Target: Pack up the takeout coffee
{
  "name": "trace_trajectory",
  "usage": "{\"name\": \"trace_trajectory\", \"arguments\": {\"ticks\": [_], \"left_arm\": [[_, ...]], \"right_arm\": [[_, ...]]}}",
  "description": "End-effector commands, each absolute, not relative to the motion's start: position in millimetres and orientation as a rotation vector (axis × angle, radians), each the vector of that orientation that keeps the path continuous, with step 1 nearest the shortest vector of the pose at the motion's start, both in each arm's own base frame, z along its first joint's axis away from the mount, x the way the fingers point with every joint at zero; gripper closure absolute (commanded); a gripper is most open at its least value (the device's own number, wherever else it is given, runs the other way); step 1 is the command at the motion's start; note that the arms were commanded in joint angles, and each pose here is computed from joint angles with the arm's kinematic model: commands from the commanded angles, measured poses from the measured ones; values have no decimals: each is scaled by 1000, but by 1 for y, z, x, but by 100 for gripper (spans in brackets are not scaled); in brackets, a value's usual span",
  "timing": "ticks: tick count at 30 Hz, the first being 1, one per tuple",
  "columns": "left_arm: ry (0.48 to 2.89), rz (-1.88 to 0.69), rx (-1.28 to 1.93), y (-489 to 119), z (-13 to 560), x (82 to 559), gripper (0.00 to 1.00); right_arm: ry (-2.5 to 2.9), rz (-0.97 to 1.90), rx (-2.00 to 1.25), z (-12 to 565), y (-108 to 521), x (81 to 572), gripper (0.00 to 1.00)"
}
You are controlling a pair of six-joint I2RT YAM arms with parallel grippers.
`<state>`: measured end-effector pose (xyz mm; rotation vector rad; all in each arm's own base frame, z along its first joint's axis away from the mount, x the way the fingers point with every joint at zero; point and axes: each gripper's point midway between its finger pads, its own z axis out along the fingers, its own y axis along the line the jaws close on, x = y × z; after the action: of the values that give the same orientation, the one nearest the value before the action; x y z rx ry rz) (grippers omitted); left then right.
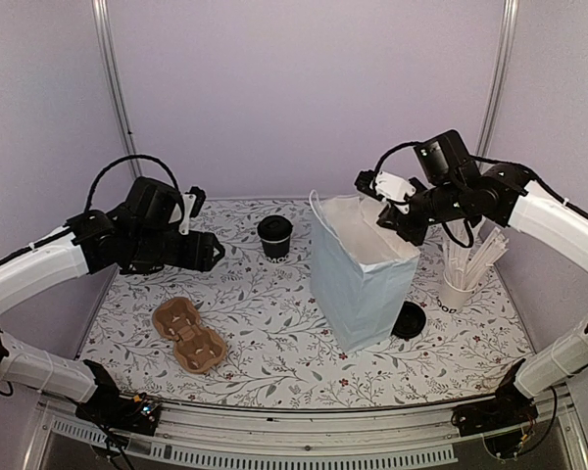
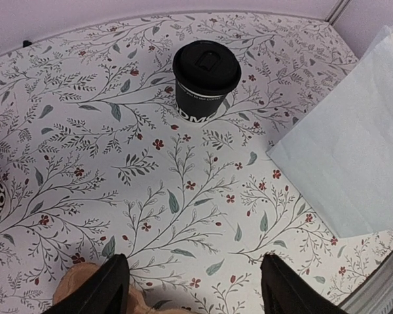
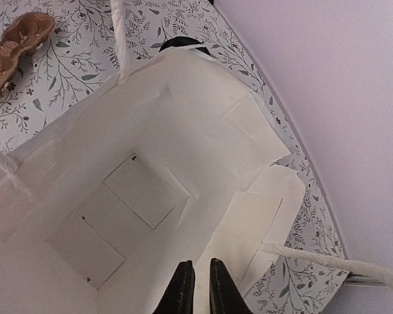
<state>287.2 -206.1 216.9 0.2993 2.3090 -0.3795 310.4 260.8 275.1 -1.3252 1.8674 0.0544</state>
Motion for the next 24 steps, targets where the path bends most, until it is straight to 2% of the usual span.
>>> {"name": "trace_trajectory", "arguments": {"ticks": [1,15,24], "left_arm": [[2309,-387,296,-208,214,292,29],[2286,-364,266,-192,223,282,28],[2475,-273,144,-164,181,274,28]], "right_arm": [[1759,247,-1370,307,289,299,91],[1496,679,-1646,354,353,240,96],[1417,758,-1688,359,367,237,97]]}}
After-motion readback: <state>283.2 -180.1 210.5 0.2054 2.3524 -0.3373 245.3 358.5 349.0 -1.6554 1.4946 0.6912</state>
